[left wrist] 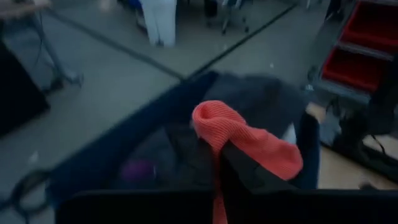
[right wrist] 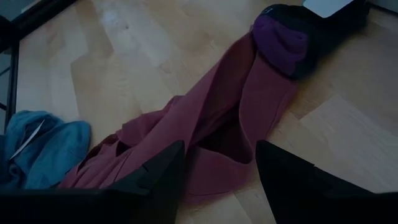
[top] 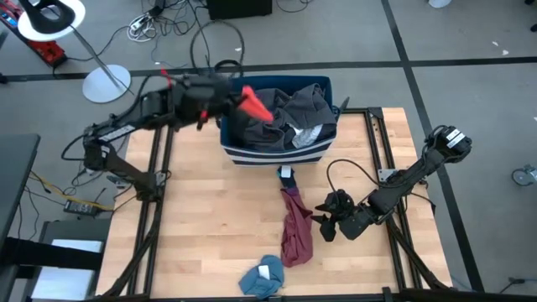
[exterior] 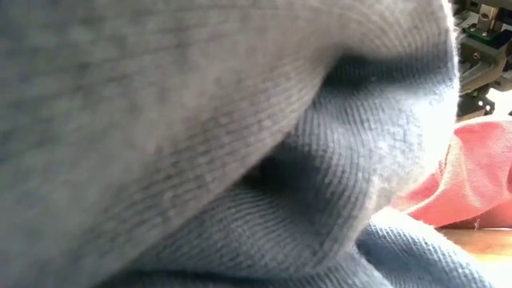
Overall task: Sort clothes
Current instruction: Put the orange sock into the laundry bin, then put the blue microfiber cloth into the laundry bin
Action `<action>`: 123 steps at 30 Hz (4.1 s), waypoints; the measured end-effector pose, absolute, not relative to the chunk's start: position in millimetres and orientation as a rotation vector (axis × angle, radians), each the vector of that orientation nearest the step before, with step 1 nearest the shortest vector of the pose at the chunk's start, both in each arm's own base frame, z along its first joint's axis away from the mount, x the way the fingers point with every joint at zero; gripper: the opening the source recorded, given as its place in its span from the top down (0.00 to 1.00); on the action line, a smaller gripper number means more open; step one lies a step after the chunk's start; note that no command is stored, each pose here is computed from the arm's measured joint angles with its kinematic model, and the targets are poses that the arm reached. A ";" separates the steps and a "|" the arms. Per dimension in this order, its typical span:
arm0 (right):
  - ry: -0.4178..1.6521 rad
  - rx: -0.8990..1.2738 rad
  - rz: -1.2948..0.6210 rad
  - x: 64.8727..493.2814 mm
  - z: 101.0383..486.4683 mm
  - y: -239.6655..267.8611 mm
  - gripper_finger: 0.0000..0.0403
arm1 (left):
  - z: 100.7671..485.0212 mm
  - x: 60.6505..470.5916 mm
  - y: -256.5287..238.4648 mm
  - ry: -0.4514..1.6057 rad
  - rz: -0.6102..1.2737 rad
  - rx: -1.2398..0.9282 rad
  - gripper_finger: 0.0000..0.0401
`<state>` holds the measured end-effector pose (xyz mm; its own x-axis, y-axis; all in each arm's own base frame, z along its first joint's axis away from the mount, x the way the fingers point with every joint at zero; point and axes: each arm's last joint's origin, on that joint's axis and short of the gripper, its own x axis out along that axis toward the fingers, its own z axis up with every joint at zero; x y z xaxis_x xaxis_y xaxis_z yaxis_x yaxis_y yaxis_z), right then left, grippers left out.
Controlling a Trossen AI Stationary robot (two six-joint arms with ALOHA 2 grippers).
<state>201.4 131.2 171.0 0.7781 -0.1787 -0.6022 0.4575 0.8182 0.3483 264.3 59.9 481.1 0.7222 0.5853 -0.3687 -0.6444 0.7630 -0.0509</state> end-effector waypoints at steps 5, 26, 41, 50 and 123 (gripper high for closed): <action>0.586 0.498 -0.358 201.4 170.9 131.2 0.51 | 485.9 278.6 81.3 0.265 0.689 -0.081 0.92; 0.595 0.467 -0.352 201.0 170.5 131.0 0.51 | 434.7 319.7 137.3 0.445 0.824 -0.111 0.61; 0.594 0.468 -0.352 201.1 170.5 131.0 0.51 | 406.7 320.5 37.9 0.813 0.509 -0.208 0.61; 0.590 0.478 -0.352 201.3 170.9 131.2 0.51 | 403.4 310.3 -59.9 0.797 0.478 -0.279 0.61; 0.606 0.498 -0.329 200.2 170.8 133.9 0.51 | 201.0 378.3 -266.2 1.318 0.588 -0.702 0.99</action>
